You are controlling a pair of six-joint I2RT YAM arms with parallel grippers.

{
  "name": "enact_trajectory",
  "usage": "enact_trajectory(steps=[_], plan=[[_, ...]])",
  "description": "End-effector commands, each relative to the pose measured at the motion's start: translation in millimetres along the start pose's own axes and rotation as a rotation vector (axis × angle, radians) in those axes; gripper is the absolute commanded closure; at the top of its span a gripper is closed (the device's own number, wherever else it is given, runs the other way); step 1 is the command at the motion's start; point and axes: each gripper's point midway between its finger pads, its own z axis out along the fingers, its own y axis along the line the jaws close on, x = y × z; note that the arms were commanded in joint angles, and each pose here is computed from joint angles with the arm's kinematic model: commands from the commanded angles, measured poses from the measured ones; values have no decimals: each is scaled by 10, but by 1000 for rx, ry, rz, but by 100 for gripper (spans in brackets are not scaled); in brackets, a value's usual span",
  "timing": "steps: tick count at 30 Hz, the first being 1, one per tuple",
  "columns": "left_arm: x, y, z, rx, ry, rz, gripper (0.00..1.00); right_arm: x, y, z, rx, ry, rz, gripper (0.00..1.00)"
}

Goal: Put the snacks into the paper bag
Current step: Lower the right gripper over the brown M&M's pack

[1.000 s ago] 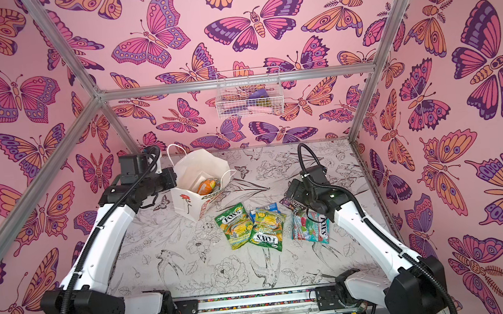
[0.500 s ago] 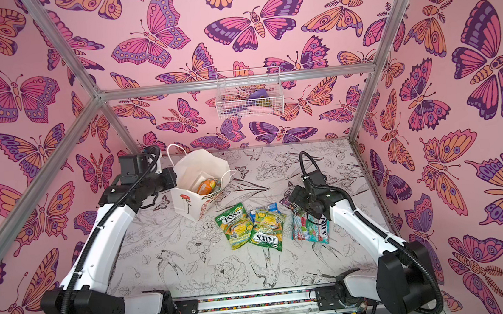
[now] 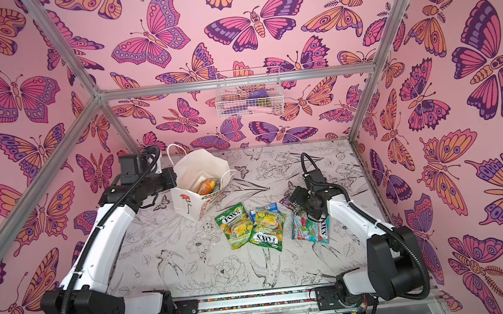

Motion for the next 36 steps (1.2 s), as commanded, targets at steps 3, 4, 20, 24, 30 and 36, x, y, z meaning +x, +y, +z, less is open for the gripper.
enact_trajectory(steps=[3, 4, 20, 24, 30, 36], plan=[[-77, 9, -69, 3, -43, 3, 100, 18, -62, 77, 11, 19, -3, 8], [-79, 5, -74, 3, -44, 1, 100, 28, -66, 87, 10, 24, -4, 8], [-82, 0, -74, 6, -45, 2, 100, 56, -76, 154, 12, 54, -10, 7], [-86, 1, -76, 6, -46, 2, 100, 65, -81, 165, 14, 58, -13, 7], [-82, -3, -73, 9, -44, 1, 100, 73, -88, 177, 13, 59, -18, 7], [-81, -3, -72, 9, -43, 0, 100, 67, -121, 234, 21, 59, -13, 9]])
